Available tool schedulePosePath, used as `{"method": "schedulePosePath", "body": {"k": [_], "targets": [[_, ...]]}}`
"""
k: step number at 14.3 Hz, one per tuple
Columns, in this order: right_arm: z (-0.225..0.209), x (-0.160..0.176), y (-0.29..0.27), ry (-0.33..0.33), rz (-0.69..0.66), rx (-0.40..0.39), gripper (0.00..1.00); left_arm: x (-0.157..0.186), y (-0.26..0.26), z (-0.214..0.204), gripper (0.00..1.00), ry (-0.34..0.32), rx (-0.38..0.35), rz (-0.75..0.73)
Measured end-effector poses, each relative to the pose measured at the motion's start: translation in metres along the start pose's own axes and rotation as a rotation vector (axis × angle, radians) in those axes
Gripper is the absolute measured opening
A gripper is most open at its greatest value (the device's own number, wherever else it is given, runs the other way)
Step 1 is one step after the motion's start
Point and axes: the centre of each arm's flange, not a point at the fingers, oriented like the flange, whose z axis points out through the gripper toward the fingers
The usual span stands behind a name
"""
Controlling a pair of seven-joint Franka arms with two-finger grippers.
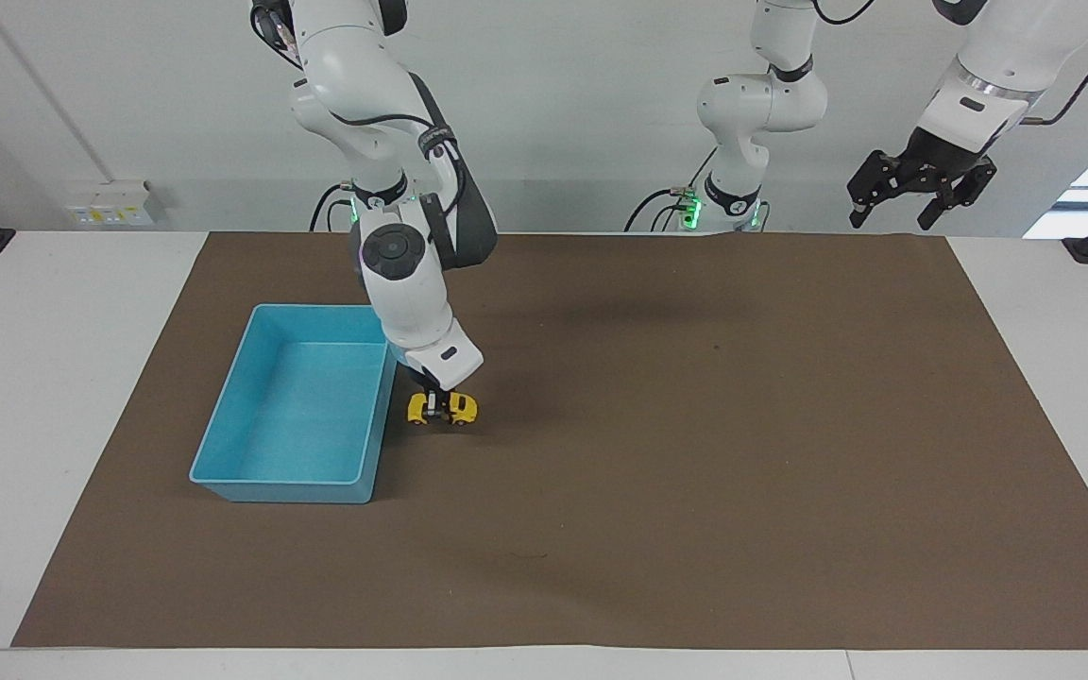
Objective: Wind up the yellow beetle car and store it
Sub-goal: 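Close the right gripper on the yellow car beside the box, then lift the yellow car with the right gripper into the blue box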
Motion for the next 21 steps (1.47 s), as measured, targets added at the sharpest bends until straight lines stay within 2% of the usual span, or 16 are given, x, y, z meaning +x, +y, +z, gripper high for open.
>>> {"method": "schedulePosePath", "body": {"k": [4, 7, 11, 15, 21], "targets": [[-0.052, -0.022, -0.006, -0.003, 0.029, 0.01, 0.45, 0.0, 0.0, 0.0, 1.0, 0.0, 0.0, 0.0], [-0.065, -0.052, -0.005, -0.007, 0.027, 0.025, 0.45, 0.0, 0.0, 0.0, 1.0, 0.0, 0.0, 0.0], [-0.065, -0.122, 0.004, -0.012, 0.033, 0.058, 0.45, 0.0, 0.0, 0.0, 1.0, 0.0, 0.0, 0.0], [-0.05, -0.171, -0.001, -0.015, 0.001, 0.078, 0.45, 0.0, 0.0, 0.0, 1.0, 0.0, 0.0, 0.0], [-0.018, -0.205, -0.036, -0.026, -0.029, 0.047, 0.45, 0.0, 0.0, 0.0, 1.0, 0.0, 0.0, 0.0]]}}
